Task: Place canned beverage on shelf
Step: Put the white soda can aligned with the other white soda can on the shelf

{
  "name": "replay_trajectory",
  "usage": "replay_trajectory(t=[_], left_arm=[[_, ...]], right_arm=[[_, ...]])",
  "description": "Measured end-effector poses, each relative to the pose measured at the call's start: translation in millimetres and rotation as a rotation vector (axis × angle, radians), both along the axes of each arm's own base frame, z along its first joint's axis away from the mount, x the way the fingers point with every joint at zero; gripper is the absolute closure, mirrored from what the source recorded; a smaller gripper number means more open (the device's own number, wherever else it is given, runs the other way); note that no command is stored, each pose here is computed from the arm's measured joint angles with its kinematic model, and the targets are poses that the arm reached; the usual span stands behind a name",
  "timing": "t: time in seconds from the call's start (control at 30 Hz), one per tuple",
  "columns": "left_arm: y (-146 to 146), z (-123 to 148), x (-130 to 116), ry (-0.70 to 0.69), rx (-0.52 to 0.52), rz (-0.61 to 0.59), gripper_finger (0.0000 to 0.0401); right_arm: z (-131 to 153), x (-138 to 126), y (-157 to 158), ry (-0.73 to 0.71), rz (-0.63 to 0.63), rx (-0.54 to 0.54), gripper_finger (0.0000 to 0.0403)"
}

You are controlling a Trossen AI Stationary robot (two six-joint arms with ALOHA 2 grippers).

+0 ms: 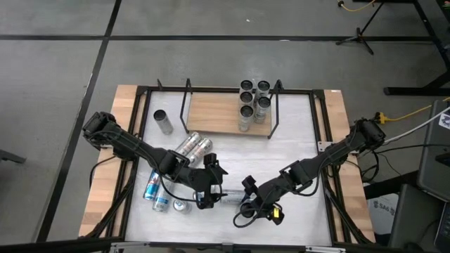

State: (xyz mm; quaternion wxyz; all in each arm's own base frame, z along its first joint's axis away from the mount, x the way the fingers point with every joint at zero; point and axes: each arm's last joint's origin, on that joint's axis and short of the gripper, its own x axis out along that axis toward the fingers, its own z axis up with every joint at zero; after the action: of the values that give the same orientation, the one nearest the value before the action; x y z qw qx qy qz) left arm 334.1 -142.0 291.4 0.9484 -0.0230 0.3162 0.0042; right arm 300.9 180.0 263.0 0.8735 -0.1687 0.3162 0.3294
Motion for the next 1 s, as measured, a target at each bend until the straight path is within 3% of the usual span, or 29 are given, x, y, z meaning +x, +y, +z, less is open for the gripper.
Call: replay_trajectory(t=[1.0], left_arm=[[-0.1, 0.4, 0.3, -0.004, -0.004, 0.001, 0.0053]], right_arm=[[-29.7, -3.1, -1.3, -0.068, 0.011, 0.051, 0.0093]])
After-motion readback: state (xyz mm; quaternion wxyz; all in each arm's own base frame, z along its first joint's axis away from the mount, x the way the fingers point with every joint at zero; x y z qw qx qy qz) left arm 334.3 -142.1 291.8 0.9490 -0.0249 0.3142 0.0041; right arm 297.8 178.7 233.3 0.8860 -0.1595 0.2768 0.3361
